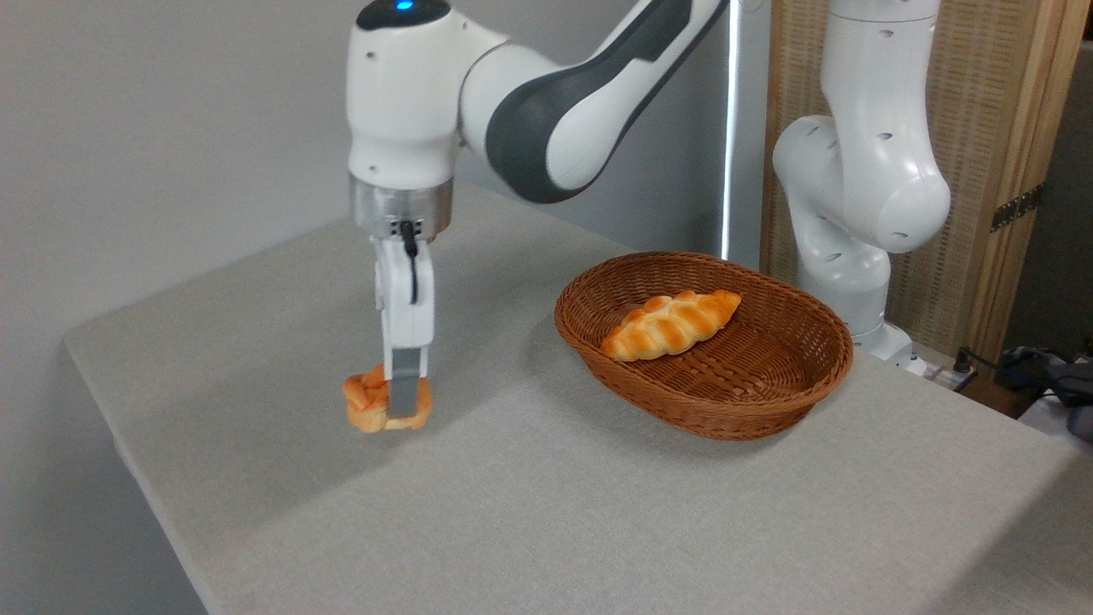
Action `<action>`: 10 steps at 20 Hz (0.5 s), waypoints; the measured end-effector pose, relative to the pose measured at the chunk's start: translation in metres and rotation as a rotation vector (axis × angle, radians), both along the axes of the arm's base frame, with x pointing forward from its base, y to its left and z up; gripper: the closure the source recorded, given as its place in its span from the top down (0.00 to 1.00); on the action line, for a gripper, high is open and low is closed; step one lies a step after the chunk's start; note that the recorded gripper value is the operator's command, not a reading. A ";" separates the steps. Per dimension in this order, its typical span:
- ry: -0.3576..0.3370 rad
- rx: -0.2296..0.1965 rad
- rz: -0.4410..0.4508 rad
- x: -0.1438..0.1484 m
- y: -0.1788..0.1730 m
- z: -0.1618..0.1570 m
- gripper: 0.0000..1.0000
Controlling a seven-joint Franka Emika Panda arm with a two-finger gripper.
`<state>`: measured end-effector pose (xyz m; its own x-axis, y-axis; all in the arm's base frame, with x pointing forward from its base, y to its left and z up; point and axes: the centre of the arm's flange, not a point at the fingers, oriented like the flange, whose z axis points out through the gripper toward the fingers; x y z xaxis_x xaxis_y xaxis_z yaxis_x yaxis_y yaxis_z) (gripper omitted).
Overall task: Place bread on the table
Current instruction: 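Carry the bun out of the basket and lower it onto the table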
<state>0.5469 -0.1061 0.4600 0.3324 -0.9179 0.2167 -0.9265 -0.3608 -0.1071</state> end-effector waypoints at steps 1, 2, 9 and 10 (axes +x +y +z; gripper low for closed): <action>0.002 0.005 -0.003 0.006 -0.005 -0.005 0.84; 0.005 0.009 -0.003 0.011 -0.008 -0.009 0.86; 0.000 0.019 -0.002 0.029 -0.015 -0.017 1.00; -0.001 0.019 -0.003 0.029 -0.015 -0.017 1.00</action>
